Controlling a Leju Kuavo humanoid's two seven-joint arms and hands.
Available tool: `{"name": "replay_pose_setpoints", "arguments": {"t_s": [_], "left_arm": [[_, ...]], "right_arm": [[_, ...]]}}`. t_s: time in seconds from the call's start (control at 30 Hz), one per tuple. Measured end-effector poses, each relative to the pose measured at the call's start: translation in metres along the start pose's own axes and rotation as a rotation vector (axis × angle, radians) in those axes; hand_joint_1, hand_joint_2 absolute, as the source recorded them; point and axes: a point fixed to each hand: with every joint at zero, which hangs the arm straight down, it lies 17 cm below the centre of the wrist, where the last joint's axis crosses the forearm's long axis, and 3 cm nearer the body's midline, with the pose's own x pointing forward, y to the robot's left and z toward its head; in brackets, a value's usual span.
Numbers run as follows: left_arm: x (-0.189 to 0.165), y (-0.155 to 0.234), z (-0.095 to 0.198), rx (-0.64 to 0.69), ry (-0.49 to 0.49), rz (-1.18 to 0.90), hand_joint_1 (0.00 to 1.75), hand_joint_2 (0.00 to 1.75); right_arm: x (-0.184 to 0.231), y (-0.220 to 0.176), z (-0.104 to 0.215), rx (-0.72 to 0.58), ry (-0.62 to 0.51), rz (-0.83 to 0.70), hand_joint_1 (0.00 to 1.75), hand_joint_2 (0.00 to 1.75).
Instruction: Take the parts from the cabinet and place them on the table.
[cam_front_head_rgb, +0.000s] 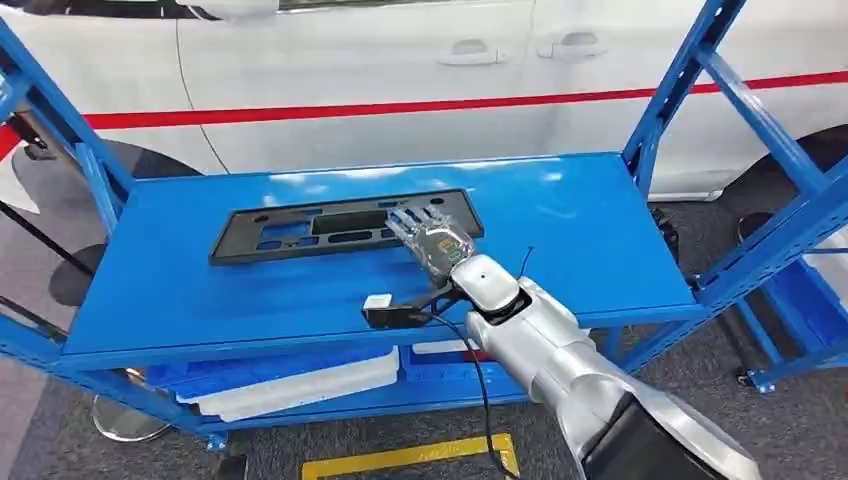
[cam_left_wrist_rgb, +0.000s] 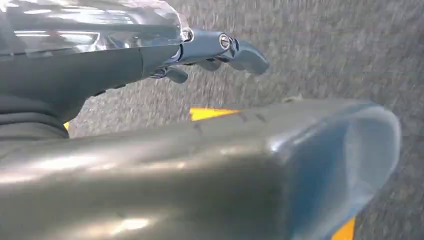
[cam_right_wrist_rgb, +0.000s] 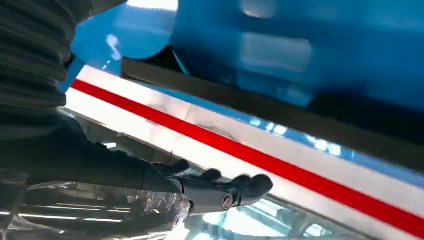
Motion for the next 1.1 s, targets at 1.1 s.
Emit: {"name": "replay_pose_setpoints", "arguments": {"t_s": [1.1], "left_arm": [[0.001, -0.003, 0.0, -0.017, 0.003, -0.013, 0.0, 0.0]], "right_arm": [[0.011, 0.029, 0.012, 0.024, 0.015, -0.017, 0.0, 1.75]]}}
